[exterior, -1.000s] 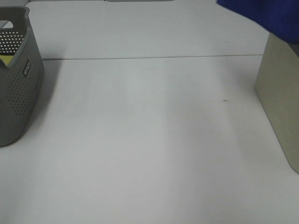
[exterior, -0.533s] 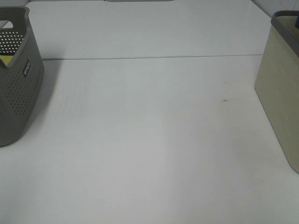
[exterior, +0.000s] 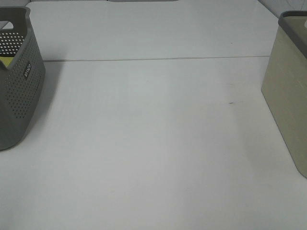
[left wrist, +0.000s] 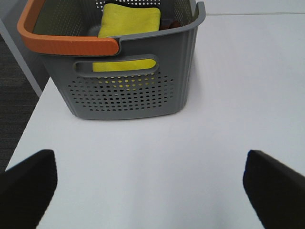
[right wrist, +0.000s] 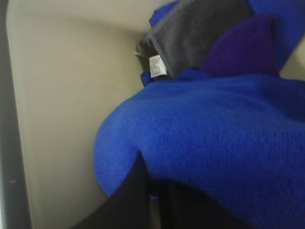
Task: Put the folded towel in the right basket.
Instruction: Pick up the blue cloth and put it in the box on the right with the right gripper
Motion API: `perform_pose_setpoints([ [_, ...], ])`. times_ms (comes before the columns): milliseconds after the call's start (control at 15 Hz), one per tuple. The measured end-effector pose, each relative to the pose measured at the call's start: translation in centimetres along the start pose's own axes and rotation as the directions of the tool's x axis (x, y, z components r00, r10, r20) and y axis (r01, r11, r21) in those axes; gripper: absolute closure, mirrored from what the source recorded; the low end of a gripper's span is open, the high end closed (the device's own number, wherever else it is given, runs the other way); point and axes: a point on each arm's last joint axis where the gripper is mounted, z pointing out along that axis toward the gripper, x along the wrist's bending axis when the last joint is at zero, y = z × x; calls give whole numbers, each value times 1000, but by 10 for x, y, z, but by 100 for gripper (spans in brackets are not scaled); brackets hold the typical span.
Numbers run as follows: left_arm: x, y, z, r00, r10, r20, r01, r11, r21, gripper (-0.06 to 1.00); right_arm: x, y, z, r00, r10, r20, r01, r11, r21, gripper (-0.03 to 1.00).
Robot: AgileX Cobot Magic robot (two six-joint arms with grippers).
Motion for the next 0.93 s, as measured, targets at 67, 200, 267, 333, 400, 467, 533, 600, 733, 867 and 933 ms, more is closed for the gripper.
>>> perform_pose_setpoints([
  [67,0,0,0,1000,0,0,0,1000,0,-5,-1,-3,3,1000,-13,-5,13,1000,28,93],
  [200,0,0,0,1000,0,0,0,1000,0,-5,0,-4,3,1000,-1,-20,2,999,35,93],
  [267,0,0,0,1000,0,0,0,1000,0,-5,1,-4,3,1000,5,-27,-4,999,35,92],
  [333,0,0,0,1000,0,0,0,1000,0,-5,1,-4,3,999,12,-32,-10,999,34,84],
  [400,0,0,0,1000,0,0,0,1000,0,-5,2,-4,3,999,13,-34,-12,999,35,81],
  [467,0,0,0,1000,0,0,0,1000,0,-5,2,-4,3,999,14,-35,-13,999,36,72],
  [533,0,0,0,1000,0,0,0,1000,0,-5,2,-4,3,999,19,-39,-18,999,37,62],
  [600,0,0,0,1000,0,0,0,1000,0,-5,2,-4,3,999,29,-44,-27,999,35,48],
  [733,0,0,0,1000,0,0,0,1000,0,-5,4,-5,3,997,39,-59,-36,998,52,23],
  [867,0,0,0,1000,0,0,0,1000,0,-5,7,-9,1,996,40,-86,-31,995,98,14],
  [933,0,0,0,1000,0,0,0,1000,0,-5,9,-10,-2,995,29,-92,-20,995,96,13],
])
